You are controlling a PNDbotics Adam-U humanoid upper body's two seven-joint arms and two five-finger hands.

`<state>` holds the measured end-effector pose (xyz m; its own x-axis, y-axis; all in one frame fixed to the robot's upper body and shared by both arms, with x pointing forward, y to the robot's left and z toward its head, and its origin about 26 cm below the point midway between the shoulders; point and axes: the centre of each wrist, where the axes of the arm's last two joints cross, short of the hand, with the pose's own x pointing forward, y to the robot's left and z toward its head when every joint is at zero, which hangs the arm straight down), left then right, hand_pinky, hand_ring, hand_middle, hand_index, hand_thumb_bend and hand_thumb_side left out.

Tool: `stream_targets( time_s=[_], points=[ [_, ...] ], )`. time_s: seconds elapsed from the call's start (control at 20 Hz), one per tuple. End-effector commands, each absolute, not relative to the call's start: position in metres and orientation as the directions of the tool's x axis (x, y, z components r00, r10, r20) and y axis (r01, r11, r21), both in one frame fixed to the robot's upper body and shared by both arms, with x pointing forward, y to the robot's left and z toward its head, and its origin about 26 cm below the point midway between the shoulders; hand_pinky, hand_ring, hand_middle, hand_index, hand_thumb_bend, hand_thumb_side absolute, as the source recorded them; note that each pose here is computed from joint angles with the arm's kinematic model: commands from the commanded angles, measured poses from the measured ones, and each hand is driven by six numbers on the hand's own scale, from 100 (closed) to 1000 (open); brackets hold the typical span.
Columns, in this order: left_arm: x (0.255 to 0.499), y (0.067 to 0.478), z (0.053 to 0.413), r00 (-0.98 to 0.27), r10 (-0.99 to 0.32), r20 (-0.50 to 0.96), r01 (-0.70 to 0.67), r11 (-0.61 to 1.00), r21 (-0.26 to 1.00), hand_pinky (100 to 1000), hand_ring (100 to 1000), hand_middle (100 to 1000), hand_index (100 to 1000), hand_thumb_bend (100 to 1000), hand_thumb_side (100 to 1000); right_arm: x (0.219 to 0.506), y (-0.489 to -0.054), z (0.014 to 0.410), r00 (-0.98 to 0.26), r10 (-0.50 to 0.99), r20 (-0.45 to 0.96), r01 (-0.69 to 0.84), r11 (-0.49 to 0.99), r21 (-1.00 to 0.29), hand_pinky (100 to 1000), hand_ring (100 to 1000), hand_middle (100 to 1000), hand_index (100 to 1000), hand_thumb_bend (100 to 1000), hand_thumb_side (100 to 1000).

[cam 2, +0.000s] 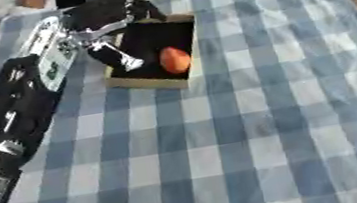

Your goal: Pick up objects on the table and place them in the box.

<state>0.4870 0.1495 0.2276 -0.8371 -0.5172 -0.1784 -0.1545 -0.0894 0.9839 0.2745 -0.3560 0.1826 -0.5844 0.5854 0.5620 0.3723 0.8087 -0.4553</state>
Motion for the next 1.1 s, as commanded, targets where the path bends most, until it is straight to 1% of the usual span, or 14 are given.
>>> stream_targets(
  time_s=[0.05,0.1,0.15,0.4,0.6,0.8,0.95,1.0,1.1],
  points=[
    [0.487,0.154,0.242,-0.828,-0.521,-0.208,-0.189,-0.090,0.978,694,825,784,906,257,268,0.272,-0.356,0.190,-0.602,0.589,0.540,0.379,0.805,-0.456,702,692,725,723,100,748],
    [0.487,0.154,0.241,-0.829,-0.520,-0.205,-0.187,-0.088,0.978,688,820,778,902,231,257,0.272,-0.356,0.190,-0.601,0.588,0.540,0.379,0.806,-0.456,702,692,725,723,100,747],
    [0.486,0.154,0.241,-0.831,-0.519,-0.200,-0.184,-0.083,0.979,687,820,777,902,228,256,0.272,-0.356,0.190,-0.601,0.588,0.541,0.379,0.806,-0.456,702,692,725,723,100,747],
    [0.483,0.151,0.249,-0.846,-0.508,-0.162,-0.181,-0.011,0.983,653,789,749,886,100,210,0.271,-0.356,0.189,-0.598,0.587,0.545,0.376,0.807,-0.456,702,693,725,723,100,746],
    [0.477,0.151,0.264,-0.864,-0.492,-0.110,-0.171,0.081,0.982,623,761,723,867,100,202,0.271,-0.357,0.189,-0.595,0.591,0.545,0.377,0.804,-0.460,703,693,726,724,100,744],
    [0.464,0.156,0.286,-0.888,-0.454,-0.071,-0.168,0.176,0.970,598,733,693,834,100,217,0.270,-0.358,0.189,-0.590,0.597,0.544,0.380,0.800,-0.465,704,694,726,724,100,741],
    [0.450,0.165,0.304,-0.910,-0.413,-0.044,-0.157,0.243,0.957,581,715,677,817,100,257,0.270,-0.359,0.190,-0.586,0.605,0.539,0.387,0.793,-0.470,706,695,727,725,100,737],
    [0.444,0.168,0.309,-0.918,-0.396,-0.030,-0.145,0.264,0.954,577,709,674,815,100,293,0.270,-0.359,0.190,-0.585,0.609,0.536,0.390,0.790,-0.472,708,697,728,726,100,733],
    [0.431,0.177,0.318,-0.937,-0.351,0.000,-0.116,0.308,0.944,574,702,673,816,100,322,0.270,-0.361,0.193,-0.583,0.622,0.522,0.402,0.780,-0.480,712,700,731,727,100,727]
  ],
)
